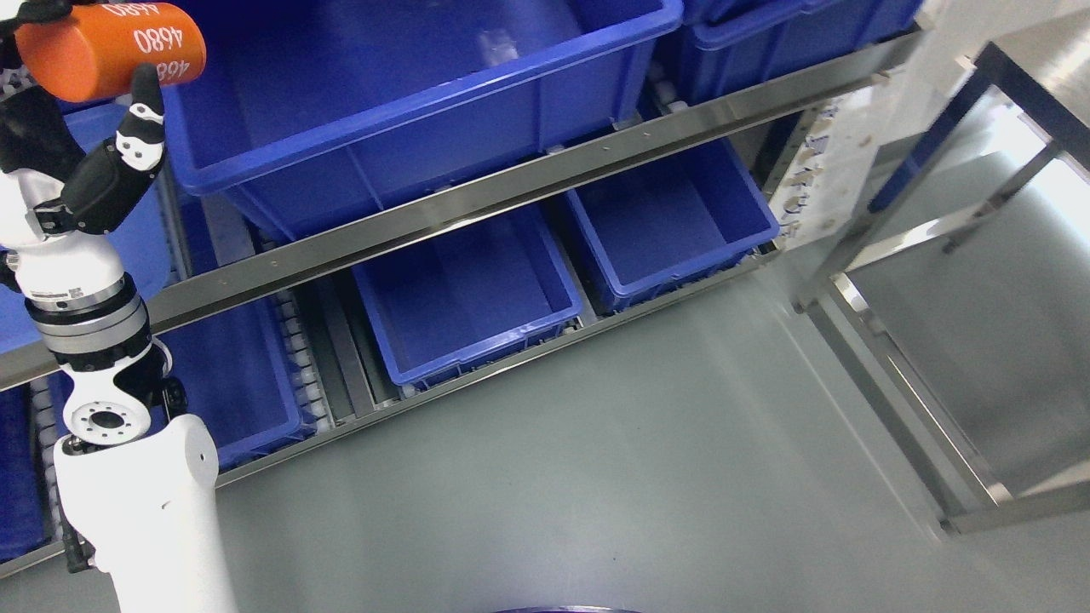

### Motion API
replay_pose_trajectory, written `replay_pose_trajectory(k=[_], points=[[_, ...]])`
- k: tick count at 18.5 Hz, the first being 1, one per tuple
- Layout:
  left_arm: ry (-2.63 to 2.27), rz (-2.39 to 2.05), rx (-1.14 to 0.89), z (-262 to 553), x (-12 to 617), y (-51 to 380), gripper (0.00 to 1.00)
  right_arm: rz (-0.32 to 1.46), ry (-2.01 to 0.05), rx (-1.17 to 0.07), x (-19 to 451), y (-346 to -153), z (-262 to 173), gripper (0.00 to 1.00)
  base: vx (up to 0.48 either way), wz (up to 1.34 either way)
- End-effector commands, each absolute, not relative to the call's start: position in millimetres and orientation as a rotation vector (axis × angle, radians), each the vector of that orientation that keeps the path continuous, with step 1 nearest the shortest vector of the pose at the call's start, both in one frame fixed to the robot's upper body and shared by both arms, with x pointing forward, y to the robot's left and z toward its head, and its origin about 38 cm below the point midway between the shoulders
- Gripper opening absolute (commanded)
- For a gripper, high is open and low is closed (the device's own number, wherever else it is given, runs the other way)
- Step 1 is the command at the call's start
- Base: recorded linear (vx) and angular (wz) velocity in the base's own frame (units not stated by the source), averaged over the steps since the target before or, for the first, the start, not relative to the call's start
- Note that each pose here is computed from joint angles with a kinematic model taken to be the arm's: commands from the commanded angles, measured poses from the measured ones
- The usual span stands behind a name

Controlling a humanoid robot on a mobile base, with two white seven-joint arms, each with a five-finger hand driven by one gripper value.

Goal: Grab orange capacitor from left shelf to right desk
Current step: 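Hold the capacitor in the left hand while turning toward the steel table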

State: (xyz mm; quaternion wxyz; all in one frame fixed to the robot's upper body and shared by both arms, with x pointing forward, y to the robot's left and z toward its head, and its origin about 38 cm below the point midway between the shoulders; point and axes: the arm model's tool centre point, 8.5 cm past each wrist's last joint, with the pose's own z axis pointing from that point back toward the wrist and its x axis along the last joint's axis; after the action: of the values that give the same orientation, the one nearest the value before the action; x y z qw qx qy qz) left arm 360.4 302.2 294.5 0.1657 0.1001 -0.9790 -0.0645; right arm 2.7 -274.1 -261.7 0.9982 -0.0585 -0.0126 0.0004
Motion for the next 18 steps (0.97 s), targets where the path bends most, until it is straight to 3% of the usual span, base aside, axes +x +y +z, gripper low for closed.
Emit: replay_pose_trajectory(k=[1, 18], points=[[-2.792, -0.234, 0.244, 296, 363, 292, 0.00, -0.006, -0.022, -0.134, -4, -285.4, -261, 1.00, -0.117, -0.60], [-2.792, -0.304, 0.106, 294, 370, 258, 0.00, -0.006, -0.022, -0.134, -4, -285.4, -261, 1.00, -0.108, -0.65]])
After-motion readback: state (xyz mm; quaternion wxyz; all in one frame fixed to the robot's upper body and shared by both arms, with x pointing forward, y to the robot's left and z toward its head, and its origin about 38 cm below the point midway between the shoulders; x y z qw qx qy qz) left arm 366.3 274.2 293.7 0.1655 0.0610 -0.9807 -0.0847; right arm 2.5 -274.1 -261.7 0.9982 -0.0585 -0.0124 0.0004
